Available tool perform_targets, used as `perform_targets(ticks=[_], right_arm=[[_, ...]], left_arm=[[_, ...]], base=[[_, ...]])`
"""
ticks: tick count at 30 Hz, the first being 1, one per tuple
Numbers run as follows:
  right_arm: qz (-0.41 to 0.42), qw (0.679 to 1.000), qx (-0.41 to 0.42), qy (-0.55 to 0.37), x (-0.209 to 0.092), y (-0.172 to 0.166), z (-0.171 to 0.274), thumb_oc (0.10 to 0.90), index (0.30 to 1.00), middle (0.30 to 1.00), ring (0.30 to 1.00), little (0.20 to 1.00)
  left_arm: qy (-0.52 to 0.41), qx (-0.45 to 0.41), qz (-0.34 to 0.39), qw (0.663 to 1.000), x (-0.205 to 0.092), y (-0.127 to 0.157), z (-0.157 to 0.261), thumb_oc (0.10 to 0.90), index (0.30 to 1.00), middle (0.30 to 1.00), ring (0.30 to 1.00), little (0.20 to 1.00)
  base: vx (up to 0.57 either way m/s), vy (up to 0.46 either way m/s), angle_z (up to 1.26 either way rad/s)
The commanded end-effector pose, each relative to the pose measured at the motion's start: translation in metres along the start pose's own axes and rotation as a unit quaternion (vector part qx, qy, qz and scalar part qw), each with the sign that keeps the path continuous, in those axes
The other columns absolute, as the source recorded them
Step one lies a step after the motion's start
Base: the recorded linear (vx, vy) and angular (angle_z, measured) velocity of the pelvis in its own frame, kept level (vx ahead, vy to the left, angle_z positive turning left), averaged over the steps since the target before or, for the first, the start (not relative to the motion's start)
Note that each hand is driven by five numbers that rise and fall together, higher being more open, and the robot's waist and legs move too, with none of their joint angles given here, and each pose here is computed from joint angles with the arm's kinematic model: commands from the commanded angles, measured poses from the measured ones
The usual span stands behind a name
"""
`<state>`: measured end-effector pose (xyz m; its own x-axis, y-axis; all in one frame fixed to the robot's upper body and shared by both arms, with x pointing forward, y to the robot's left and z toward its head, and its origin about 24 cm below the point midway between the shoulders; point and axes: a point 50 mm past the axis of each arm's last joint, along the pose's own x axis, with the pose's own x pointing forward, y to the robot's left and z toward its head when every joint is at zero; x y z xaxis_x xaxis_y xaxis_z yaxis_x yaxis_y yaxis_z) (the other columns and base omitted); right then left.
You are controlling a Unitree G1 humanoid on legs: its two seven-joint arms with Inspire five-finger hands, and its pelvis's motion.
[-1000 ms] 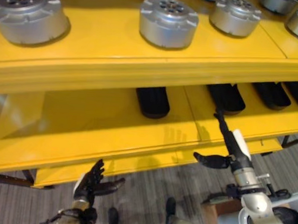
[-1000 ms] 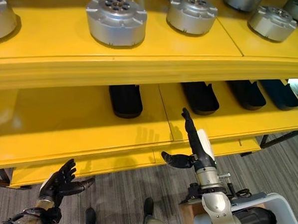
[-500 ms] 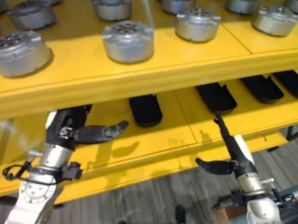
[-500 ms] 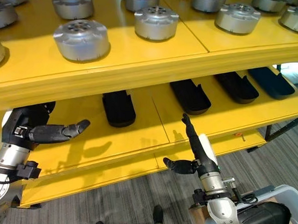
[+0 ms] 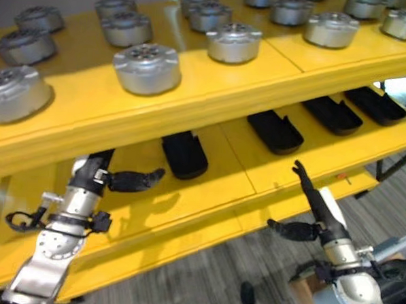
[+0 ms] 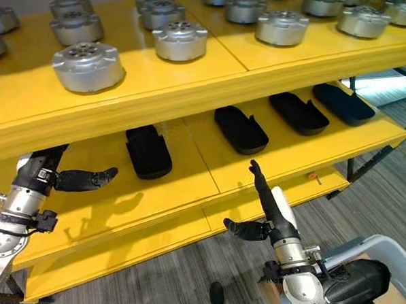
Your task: Move parts from the plastic box to the shelf.
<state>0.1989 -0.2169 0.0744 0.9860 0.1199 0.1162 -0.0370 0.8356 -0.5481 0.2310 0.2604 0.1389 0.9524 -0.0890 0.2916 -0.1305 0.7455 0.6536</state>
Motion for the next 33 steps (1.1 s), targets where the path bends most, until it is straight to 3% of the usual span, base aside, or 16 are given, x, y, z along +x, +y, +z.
perform_targets(ticks=[1, 4, 15, 33], right_arm=[[-0.039, 0.993, -0.003, -0.114, 0.018, -0.022, 0.037, 0.9, 1.0, 1.0, 1.0, 1.0], [-0.03, 0.993, -0.003, -0.116, 0.02, -0.019, 0.039, 0.9, 1.0, 1.0, 1.0, 1.0], [-0.023, 0.995, -0.004, -0.097, 0.017, -0.014, 0.034, 0.9, 1.0, 1.0, 1.0, 1.0], [-0.027, 0.996, -0.014, -0.083, 0.016, -0.017, 0.028, 0.9, 1.0, 1.0, 1.0, 1.0]], left_arm=[[-0.113, 0.057, 0.058, 0.99, 0.026, 0.019, 0.037, 0.9, 1.0, 1.0, 1.0, 1.0], [-0.106, 0.087, 0.04, 0.99, 0.036, 0.009, 0.034, 0.9, 1.0, 1.0, 1.0, 1.0], [-0.067, 0.024, 0.027, 0.997, 0.055, -0.015, 0.02, 0.9, 1.0, 1.0, 1.0, 1.0], [-0.023, -0.003, 0.05, 0.998, 0.077, -0.031, 0.01, 0.9, 1.0, 1.0, 1.0, 1.0]], base=[[-0.01, 0.038, -0.17], [-0.02, 0.049, -0.13], [-0.01, 0.029, -0.2], [0.0, 0.0, -0.01]])
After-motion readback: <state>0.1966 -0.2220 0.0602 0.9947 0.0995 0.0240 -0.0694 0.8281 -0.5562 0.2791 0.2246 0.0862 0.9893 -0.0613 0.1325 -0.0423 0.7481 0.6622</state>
